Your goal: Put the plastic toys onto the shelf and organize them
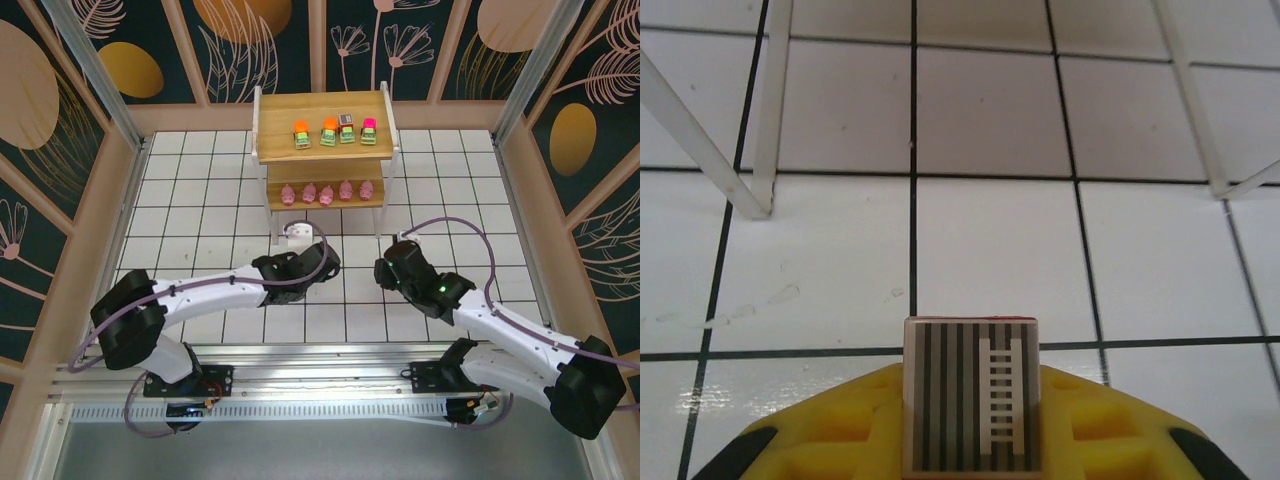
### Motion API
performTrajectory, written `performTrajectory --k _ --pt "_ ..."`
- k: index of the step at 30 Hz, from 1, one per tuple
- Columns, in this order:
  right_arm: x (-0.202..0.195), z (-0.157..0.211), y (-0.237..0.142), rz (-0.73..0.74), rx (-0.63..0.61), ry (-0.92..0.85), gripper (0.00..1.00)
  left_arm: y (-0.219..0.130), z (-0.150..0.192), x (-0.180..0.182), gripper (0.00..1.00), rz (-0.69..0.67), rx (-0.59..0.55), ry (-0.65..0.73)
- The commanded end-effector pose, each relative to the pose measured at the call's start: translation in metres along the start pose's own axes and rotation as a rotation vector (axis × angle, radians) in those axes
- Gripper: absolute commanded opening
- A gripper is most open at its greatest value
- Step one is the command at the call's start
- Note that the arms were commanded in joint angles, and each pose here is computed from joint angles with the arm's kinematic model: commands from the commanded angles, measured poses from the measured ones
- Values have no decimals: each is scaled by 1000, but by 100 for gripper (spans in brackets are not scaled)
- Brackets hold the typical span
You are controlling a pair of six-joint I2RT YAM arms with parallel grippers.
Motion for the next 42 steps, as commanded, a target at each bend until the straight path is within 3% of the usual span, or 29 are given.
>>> performTrajectory --k 1,22,33,42 --pt "-2 -2 0 -19 -34 8 40 -25 -23 -2 14 -4 -53 32" --pt "-14 7 -1 -18 -45 38 39 -123 -144 -38 16 63 -229 142" --pt "-16 11 2 -5 -46 44 39 -148 -218 -32 18 45 -300 124" --pt "-18 14 7 -7 -42 50 39 -143 -244 -38 20 -2 -304 155"
Point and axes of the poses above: each hand's point on the last joint's axis, 136 mm out from that joint toward the fingers, its own y axis out along the fingers, its own x axis along the line the jaws close on, z = x × y, the point moved 10 cm from there along -y, back along the fingers, and after that the axes turned 6 degrees about -y, right-handed, at the moved point
